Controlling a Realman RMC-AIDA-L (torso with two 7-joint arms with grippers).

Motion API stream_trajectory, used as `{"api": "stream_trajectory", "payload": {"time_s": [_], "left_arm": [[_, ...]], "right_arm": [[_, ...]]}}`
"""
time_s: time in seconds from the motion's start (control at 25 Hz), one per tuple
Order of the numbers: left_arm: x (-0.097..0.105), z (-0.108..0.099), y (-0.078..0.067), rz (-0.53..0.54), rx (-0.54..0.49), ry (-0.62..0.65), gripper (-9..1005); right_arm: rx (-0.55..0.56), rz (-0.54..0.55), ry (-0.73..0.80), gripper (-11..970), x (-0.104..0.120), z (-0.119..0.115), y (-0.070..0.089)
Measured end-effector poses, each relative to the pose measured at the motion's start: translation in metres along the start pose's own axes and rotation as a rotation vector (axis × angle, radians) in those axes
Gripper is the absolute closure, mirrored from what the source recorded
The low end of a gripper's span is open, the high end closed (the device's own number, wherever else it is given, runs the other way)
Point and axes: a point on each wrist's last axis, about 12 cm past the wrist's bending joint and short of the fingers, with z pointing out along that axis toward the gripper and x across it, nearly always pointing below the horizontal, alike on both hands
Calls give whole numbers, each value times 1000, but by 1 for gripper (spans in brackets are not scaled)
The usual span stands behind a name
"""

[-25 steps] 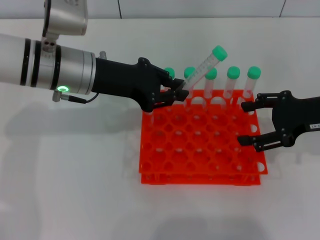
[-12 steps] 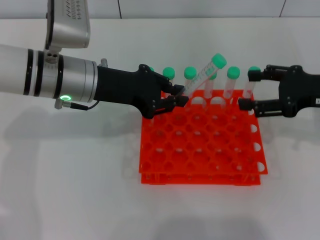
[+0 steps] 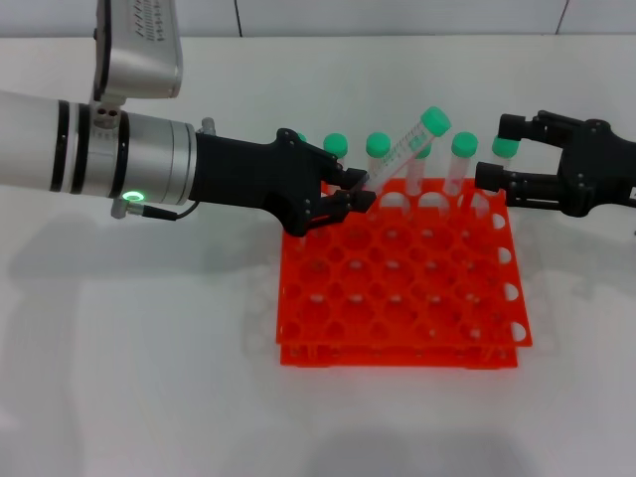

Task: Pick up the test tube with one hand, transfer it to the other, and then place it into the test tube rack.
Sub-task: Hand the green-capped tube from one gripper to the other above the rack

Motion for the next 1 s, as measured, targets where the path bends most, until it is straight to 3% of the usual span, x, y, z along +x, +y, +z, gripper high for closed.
{"api": "stream_trajectory", "payload": {"time_s": [0.4, 1.0], "left_arm": [[-1, 2, 0, 10, 3, 0, 783], [-3, 7, 1, 19, -2, 16, 780]], "right_arm": [[38, 32, -165, 169, 19, 12, 5], [17, 41, -202, 182, 24, 30, 11]]}}
